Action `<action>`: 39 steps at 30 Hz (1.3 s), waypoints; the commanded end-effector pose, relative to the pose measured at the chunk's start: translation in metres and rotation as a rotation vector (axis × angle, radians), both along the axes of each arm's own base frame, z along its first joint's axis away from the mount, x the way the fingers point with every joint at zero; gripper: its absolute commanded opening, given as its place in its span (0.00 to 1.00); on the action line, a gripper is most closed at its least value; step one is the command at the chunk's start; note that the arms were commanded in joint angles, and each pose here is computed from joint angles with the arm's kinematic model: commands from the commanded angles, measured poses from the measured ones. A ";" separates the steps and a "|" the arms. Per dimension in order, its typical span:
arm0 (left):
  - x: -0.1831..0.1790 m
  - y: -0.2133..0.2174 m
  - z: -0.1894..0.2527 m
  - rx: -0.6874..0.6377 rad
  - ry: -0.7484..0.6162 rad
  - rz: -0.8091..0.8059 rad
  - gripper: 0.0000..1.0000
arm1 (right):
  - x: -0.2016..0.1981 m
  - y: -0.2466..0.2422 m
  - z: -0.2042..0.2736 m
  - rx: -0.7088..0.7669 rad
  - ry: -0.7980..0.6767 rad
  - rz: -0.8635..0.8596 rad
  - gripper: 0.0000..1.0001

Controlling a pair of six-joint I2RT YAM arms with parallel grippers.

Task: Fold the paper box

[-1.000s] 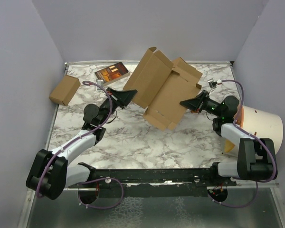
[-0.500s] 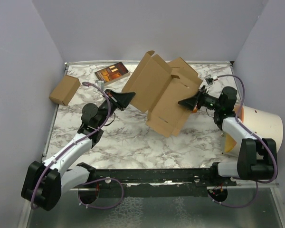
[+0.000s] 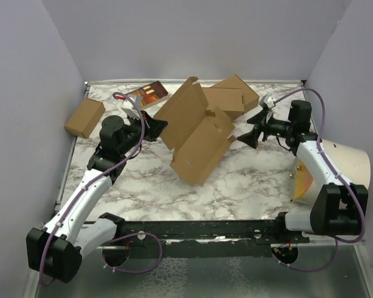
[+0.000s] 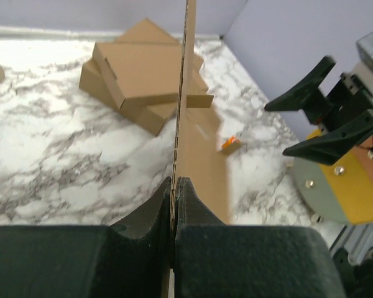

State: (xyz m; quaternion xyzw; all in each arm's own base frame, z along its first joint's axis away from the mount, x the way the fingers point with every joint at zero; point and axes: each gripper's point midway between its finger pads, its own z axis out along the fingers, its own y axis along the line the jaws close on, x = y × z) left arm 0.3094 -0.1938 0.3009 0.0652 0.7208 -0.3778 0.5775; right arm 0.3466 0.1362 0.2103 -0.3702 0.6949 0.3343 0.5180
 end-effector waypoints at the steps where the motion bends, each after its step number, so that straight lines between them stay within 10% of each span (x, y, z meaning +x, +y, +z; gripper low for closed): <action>1: -0.017 0.002 -0.034 0.103 0.116 -0.140 0.00 | -0.012 -0.011 -0.004 -0.161 -0.121 0.053 1.00; 10: -0.013 0.012 -0.075 0.112 0.237 -0.199 0.00 | -0.106 0.032 -0.026 -0.046 -0.484 0.549 1.00; 22: 0.004 0.049 -0.136 0.228 0.459 -0.065 0.00 | -0.148 0.127 -0.127 -0.430 -0.557 0.899 1.00; 39: 0.005 0.052 -0.141 0.256 0.450 -0.089 0.00 | -0.146 0.153 -0.150 -0.569 -0.622 0.861 0.53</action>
